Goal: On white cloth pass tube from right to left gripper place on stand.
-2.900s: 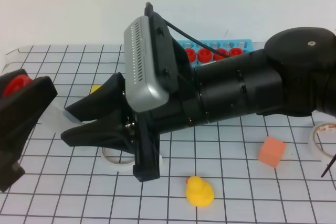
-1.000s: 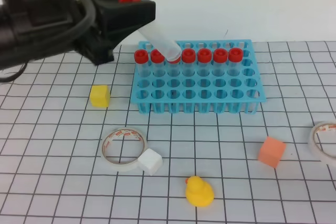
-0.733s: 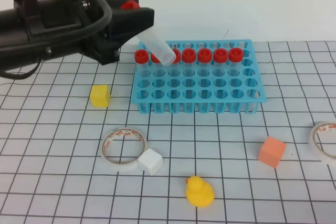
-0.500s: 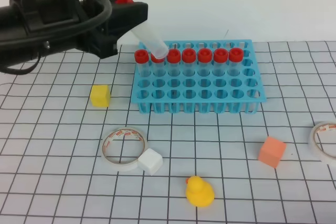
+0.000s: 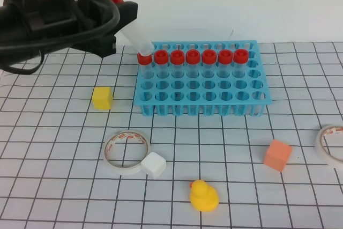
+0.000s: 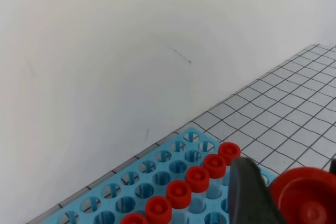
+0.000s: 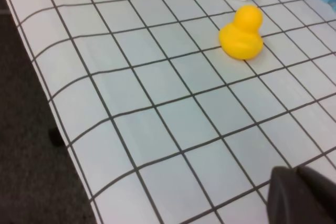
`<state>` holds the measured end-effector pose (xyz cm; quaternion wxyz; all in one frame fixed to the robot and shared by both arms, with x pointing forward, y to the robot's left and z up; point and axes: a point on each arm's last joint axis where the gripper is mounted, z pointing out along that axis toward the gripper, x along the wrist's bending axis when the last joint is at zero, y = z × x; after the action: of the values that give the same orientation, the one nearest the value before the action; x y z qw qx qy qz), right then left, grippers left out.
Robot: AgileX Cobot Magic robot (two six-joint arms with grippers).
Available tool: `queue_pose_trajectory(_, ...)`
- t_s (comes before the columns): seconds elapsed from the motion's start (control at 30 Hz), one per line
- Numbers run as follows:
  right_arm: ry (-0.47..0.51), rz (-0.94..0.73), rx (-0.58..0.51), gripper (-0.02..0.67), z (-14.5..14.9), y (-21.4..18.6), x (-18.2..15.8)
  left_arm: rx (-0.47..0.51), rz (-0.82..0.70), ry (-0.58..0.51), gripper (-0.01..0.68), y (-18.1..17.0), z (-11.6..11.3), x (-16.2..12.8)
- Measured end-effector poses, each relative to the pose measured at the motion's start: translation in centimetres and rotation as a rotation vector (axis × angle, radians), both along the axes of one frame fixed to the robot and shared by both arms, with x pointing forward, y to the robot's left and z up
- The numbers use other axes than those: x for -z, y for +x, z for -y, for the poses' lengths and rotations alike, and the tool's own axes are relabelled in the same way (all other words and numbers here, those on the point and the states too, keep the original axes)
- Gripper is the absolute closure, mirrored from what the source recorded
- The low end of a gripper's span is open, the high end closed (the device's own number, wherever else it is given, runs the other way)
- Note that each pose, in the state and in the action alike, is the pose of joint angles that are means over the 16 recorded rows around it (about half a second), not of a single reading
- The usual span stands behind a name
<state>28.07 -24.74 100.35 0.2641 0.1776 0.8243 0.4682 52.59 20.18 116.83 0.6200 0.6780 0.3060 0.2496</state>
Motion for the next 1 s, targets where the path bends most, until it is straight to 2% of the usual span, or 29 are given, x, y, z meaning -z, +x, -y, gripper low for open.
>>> queue_pose_trajectory(0.17, -0.007, -0.008, -0.003, 0.649, 0.0, 0.0, 0.1, 0.005, -0.029, 0.042, 0.413, -0.1, 0.3, 0.5)
queue_pose_trajectory(0.33, -0.008, -0.01, -0.003, 0.649, 0.0, -0.1, 0.1, 0.011, -0.145, 0.066, 0.414, -0.2, 1.2, 1.6)
queue_pose_trajectory(0.63, -0.009, -0.01, -0.003, 0.649, 0.0, -0.1, 0.1, -0.066, -0.351, 0.121, 0.414, -0.8, 4.5, 3.7)
queue_pose_trajectory(0.8, -0.009, -0.011, -0.003, 0.65, 0.0, -0.1, 0.2, -0.097, -0.336, 0.106, 0.414, -1.5, 6.9, 3.5)
queue_pose_trajectory(1.0, -0.01, -0.012, -0.004, 0.65, 0.0, -0.1, 0.2, -0.073, -0.263, 0.037, 0.414, -2.7, 10.0, 2.7)
